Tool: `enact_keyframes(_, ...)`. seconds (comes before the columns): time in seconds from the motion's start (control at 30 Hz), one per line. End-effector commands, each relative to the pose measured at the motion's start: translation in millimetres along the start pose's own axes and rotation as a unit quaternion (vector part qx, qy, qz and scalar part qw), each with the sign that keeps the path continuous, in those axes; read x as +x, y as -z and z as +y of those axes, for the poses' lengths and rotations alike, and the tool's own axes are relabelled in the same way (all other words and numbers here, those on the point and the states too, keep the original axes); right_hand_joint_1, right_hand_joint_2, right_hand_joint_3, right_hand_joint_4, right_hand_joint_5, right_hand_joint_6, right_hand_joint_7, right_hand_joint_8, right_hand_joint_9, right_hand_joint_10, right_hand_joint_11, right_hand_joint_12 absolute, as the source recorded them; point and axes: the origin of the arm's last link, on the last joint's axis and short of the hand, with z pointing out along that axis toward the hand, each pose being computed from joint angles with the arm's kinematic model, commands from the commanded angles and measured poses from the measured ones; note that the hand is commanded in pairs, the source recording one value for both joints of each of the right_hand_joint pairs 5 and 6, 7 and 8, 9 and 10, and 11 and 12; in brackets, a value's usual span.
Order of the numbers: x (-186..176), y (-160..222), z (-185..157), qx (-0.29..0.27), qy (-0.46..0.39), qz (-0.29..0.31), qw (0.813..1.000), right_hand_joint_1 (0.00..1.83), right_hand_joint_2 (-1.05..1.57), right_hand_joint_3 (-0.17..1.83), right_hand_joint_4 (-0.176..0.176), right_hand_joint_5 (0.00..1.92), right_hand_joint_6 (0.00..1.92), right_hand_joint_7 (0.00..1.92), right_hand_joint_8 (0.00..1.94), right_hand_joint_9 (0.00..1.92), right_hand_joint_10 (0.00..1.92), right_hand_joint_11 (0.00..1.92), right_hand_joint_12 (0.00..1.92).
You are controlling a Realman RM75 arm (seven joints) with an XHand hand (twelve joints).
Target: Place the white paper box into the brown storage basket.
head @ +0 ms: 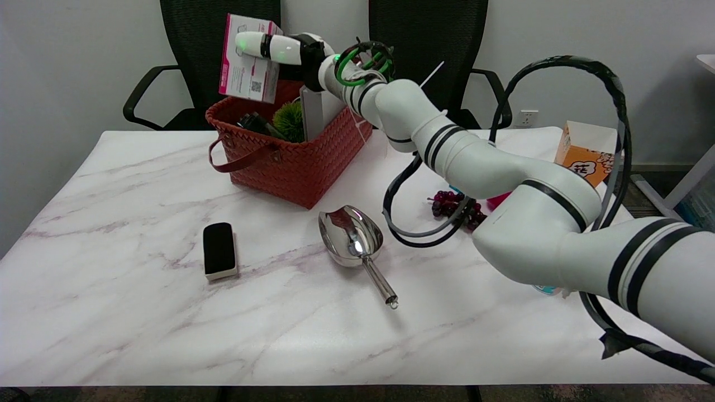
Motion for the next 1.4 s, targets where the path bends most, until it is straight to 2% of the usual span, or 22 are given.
enact_keyframes(0.03,-16,5,20,-0.007,0.177,-0.021,0.984,1.11,0.57,0.68,0.000,0.76,0.76,1.18,1.18,1.09,1.09,0.67,0.67)
enact_keyframes(0.2,-22,8,23,0.000,0.217,-0.032,0.976,1.11,0.56,0.68,0.000,0.76,0.76,1.19,1.19,1.09,1.09,0.67,0.67)
enact_keyframes(0.43,-24,9,19,0.008,0.230,-0.034,0.973,1.12,0.56,0.68,0.000,0.76,0.76,1.19,1.19,1.09,1.09,0.67,0.67)
enact_keyframes(1.23,-31,9,-36,0.075,0.241,-0.024,0.967,1.10,0.62,0.71,0.000,0.84,0.84,1.23,1.23,1.13,1.13,0.71,0.71)
enact_keyframes(1.4,-27,8,-37,0.075,0.265,-0.015,0.961,1.09,0.67,0.70,0.000,0.88,0.88,1.25,1.25,1.15,1.15,0.71,0.71)
